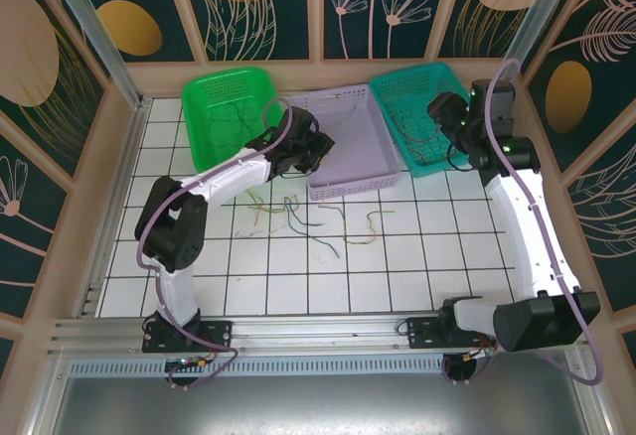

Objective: Untangle the cables

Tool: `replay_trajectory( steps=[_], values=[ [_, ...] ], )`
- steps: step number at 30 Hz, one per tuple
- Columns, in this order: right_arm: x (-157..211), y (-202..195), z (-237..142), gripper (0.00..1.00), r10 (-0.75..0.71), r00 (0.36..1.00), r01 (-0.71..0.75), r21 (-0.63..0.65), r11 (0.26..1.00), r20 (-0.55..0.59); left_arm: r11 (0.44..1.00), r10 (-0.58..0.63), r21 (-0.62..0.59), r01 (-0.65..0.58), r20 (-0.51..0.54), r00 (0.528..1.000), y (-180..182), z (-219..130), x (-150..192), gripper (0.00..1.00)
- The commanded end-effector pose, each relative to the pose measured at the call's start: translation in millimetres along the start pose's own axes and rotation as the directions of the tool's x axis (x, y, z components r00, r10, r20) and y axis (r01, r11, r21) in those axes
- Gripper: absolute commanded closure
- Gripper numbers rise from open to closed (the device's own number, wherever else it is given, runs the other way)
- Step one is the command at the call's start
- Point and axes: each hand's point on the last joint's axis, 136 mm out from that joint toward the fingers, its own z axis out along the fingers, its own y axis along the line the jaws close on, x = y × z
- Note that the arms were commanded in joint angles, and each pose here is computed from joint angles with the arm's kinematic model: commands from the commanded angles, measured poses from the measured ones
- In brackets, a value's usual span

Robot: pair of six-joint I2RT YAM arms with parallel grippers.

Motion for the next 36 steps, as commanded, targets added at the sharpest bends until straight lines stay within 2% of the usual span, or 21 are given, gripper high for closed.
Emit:
replay_trajectory(
  steps=[1,3,7,10,14,16,20,25,31,36],
  values=[
    [4,-5,-8,0.39,0.006,1.0,-0.006,-0.003,1.0,-0.012,0.993,0.012,0.117,-0.006,-0.054,0.998,-40,-2,11,0.43],
    [9,-6,-7,0.39,0.0,1.0,0.0,0.0,1.0,-0.029,0.992,0.044,0.122,-0.037,-0.054,0.998,-50,-10,13,0.36],
    [35,-13,-6,0.39,-0.032,0.996,0.031,-0.012,0.999,-0.082,0.988,0.093,0.126,-0.094,0.012,0.996,-64,-42,6,0.31],
    [78,-15,-1,0.39,-0.115,0.982,0.11,-0.045,0.993,-0.146,0.987,0.126,0.095,-0.131,0.058,0.99,-59,-64,2,0.29],
    [154,-26,6,0.39,-0.262,0.931,0.241,-0.111,0.964,-0.256,0.979,0.189,0.054,-0.197,0.116,0.975,-47,-98,-3,0.31],
    [182,-52,13,0.39,-0.229,0.912,0.222,-0.059,0.973,-0.341,0.968,0.249,0.016,-0.251,0.101,0.963,-32,-107,2,0.35],
    [233,-96,22,0.39,-0.056,0.849,0.12,0.089,0.989,-0.526,0.918,0.396,-0.019,-0.396,-0.012,0.918,7,-111,31,0.38],
    [265,-101,35,0.39,0.104,0.812,-0.036,0.128,0.991,-0.574,0.87,0.49,-0.014,-0.493,-0.089,0.867,35,-100,68,0.34],
    [288,-109,61,0.39,0.082,0.794,0.022,0.163,0.986,-0.603,0.839,0.53,-0.073,-0.54,-0.123,0.839,58,-73,83,0.36],
    [301,-106,78,0.44,0.004,0.784,0.118,0.154,0.981,-0.621,0.835,0.535,-0.08,-0.544,-0.109,0.838,60,-75,81,0.37]
  ],
)
